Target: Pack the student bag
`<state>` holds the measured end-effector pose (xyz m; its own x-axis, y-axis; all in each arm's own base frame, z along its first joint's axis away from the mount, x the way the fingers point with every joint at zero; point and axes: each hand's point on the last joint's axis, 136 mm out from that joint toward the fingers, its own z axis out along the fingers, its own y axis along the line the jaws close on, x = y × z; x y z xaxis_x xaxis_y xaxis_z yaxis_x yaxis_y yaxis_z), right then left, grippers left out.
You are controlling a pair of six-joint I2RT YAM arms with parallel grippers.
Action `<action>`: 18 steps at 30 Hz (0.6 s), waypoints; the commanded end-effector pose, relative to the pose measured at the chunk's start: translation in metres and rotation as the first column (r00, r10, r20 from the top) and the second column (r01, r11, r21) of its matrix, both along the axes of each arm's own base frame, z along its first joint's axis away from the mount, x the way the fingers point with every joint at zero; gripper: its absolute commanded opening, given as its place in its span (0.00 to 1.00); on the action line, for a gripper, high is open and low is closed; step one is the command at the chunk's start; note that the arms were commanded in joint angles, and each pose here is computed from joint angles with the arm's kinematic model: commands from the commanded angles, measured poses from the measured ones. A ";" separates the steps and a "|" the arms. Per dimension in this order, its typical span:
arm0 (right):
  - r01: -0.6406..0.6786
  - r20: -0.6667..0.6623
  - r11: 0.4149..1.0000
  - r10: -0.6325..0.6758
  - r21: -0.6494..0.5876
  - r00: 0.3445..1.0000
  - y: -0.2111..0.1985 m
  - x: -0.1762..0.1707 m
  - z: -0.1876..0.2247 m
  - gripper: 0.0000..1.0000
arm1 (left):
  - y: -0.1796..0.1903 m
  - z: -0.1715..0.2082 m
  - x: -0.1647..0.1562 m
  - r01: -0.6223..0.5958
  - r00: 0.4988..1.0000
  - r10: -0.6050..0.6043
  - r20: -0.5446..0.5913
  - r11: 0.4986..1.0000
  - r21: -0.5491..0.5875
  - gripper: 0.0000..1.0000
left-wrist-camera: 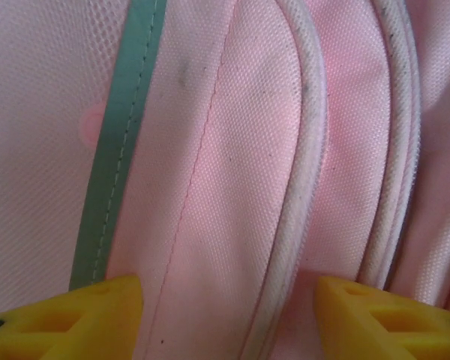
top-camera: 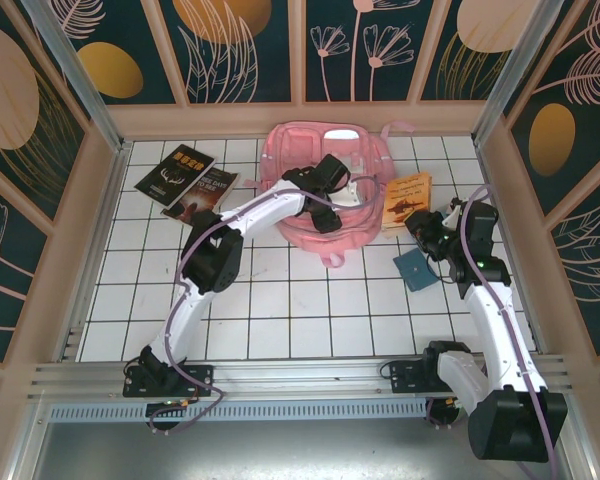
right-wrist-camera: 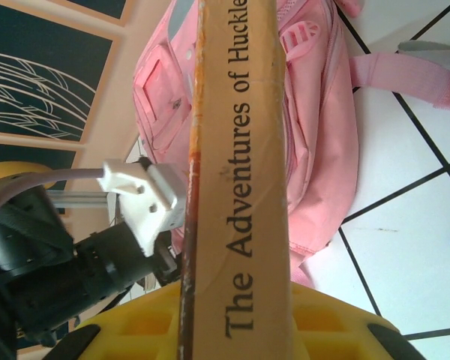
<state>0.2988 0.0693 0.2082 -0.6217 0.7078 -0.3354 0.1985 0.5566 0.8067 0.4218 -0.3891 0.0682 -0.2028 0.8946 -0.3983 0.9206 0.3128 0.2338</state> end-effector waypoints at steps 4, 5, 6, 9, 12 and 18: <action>-0.015 0.068 1.000 0.014 0.016 0.998 0.003 0.000 0.019 0.18 | 0.005 0.001 0.025 -0.032 0.998 0.031 0.063 0.999 0.016 0.44; -0.017 0.067 1.000 0.016 0.015 0.998 0.003 0.000 0.019 0.18 | 0.005 0.004 0.030 -0.041 0.996 0.040 0.076 0.999 0.009 0.38; -0.016 0.067 1.000 0.015 0.015 0.998 0.003 -0.001 0.019 0.18 | 0.004 0.007 0.031 -0.044 0.996 0.044 0.084 0.999 -0.002 0.34; -0.012 0.059 1.000 0.012 0.010 0.998 0.002 -0.002 0.016 0.18 | 0.001 0.025 0.035 -0.049 0.992 0.054 0.112 0.998 -0.040 0.21; -0.010 0.044 1.000 0.010 0.006 0.999 0.001 -0.005 0.012 0.18 | -0.001 0.050 0.035 -0.049 0.988 0.062 0.140 0.994 -0.093 0.11; 0.009 -0.026 1.000 -0.010 -0.028 1.000 -0.004 -0.016 -0.004 0.18 | 0.003 0.116 0.041 -0.106 0.955 0.164 0.246 0.967 -0.231 0.01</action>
<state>0.2902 0.0687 0.2037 -0.6288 0.7098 -0.3176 0.2266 0.5580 0.7983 0.4384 -0.3899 0.0934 -0.1936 0.8652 -0.4625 0.8867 0.3560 0.2949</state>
